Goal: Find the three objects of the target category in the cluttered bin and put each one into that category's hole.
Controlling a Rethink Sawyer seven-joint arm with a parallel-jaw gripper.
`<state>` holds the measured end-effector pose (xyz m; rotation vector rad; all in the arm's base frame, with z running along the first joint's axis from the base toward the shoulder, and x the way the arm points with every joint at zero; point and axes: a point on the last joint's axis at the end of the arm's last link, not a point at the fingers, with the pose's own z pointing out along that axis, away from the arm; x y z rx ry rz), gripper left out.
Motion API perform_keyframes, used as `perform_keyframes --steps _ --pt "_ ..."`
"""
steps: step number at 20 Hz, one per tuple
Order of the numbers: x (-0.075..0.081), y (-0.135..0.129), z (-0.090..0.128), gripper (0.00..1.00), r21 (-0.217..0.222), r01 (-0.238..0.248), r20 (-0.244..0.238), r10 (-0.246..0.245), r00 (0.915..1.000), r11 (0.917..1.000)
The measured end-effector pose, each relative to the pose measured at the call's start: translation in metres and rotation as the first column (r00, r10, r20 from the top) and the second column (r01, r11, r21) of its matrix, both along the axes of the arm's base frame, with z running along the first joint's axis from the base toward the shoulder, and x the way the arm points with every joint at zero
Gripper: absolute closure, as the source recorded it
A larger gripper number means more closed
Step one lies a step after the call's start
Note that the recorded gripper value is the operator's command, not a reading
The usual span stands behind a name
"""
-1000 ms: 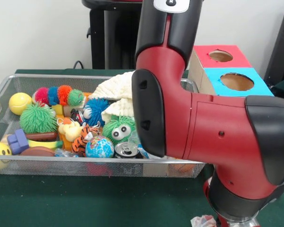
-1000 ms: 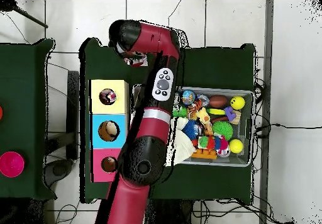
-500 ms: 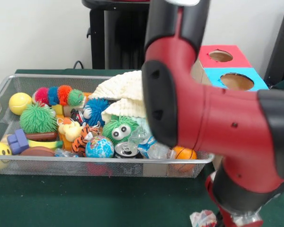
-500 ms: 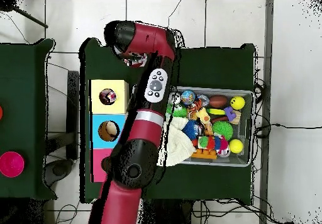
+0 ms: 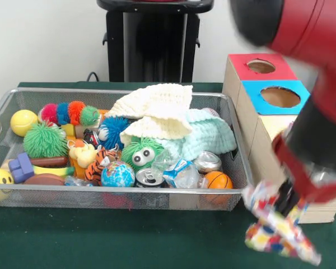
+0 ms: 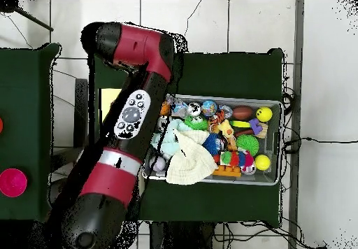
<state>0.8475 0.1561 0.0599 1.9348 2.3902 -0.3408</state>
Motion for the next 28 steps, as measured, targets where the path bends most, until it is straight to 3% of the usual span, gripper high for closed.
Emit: perform_keyframes --steps 2,5,8,12,18,28 --pt "-0.009 0.006 0.039 1.0 0.001 0.02 0.024 -0.02 0.9995 0.9998" --pt "-0.014 0.006 0.063 1.0 0.012 0.038 0.044 -0.039 0.9983 0.9992" --pt "-0.023 -0.005 0.104 1.0 0.038 0.077 0.085 -0.08 0.9932 0.9963" --pt "-0.031 -0.023 0.127 1.0 0.043 0.105 0.11 -0.109 0.988 0.9936" --pt "-0.046 -0.042 0.137 1.0 0.048 0.135 0.117 -0.14 0.9833 0.9897" --pt "-0.081 -0.045 0.117 1.0 0.053 0.142 0.085 -0.146 0.9857 0.9885"
